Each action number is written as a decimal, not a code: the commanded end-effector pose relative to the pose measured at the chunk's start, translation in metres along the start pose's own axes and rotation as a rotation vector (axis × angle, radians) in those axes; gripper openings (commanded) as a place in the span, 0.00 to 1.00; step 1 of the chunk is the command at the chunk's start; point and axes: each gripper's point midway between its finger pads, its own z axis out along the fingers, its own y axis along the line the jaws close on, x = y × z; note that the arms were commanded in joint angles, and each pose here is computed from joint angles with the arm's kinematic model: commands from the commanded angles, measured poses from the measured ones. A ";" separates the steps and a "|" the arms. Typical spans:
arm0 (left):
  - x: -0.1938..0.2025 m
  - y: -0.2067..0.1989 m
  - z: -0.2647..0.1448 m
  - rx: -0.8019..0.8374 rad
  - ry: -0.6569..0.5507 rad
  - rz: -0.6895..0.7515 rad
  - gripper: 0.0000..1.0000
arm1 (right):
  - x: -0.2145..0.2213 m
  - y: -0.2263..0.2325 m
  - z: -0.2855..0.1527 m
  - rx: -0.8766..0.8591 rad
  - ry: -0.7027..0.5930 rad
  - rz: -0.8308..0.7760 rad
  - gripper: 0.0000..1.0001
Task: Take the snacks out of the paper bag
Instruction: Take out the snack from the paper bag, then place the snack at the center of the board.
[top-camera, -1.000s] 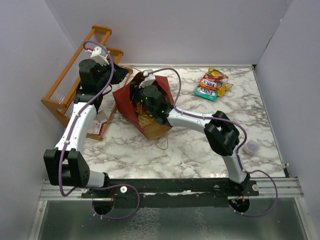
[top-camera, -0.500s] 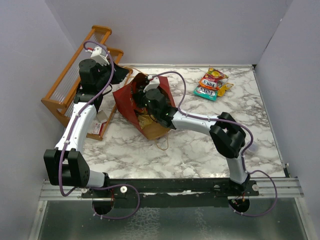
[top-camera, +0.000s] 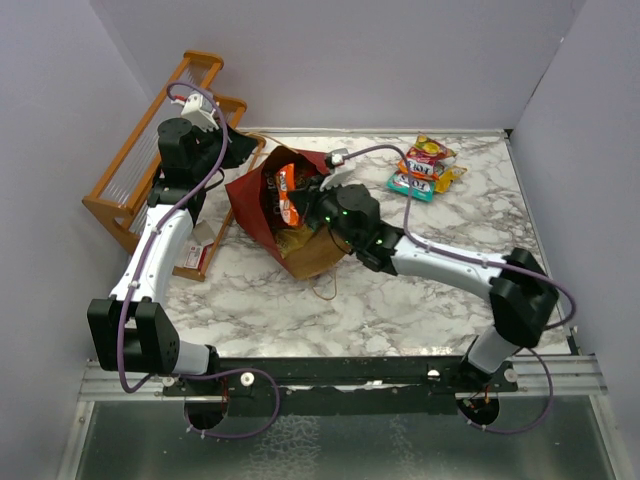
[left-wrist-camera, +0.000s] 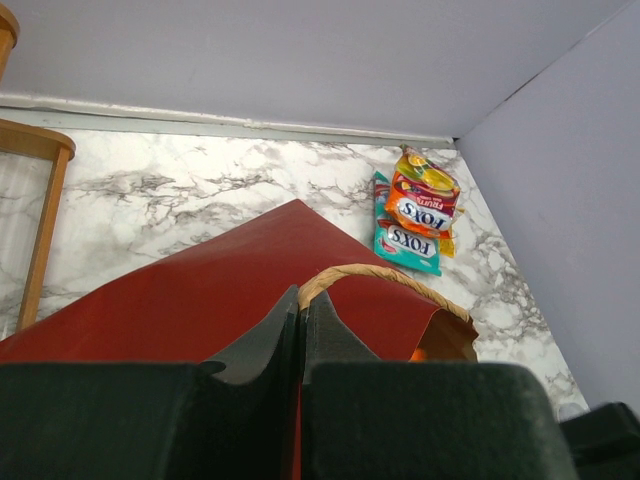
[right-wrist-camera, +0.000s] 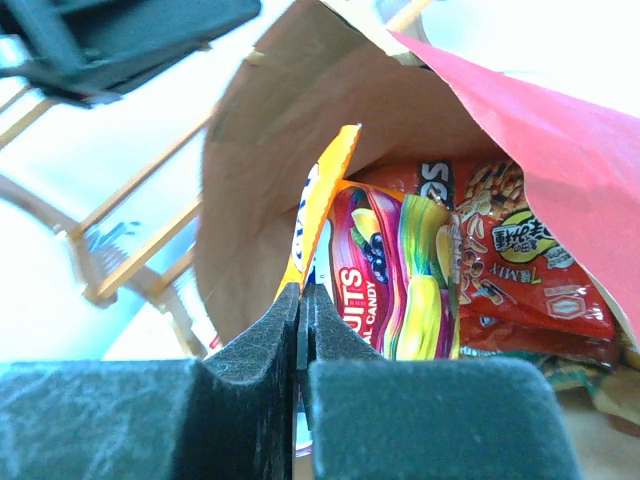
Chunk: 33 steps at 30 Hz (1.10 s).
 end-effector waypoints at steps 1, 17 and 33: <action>-0.006 -0.001 -0.002 0.003 -0.018 0.005 0.00 | -0.057 0.038 -0.053 -0.210 -0.108 -0.128 0.01; -0.002 0.002 0.003 0.005 -0.001 -0.009 0.00 | -0.107 -0.067 -0.210 0.192 -0.128 -0.546 0.01; 0.000 0.003 0.004 0.005 0.003 -0.015 0.00 | -0.102 -0.226 -0.104 0.416 0.045 -0.856 0.01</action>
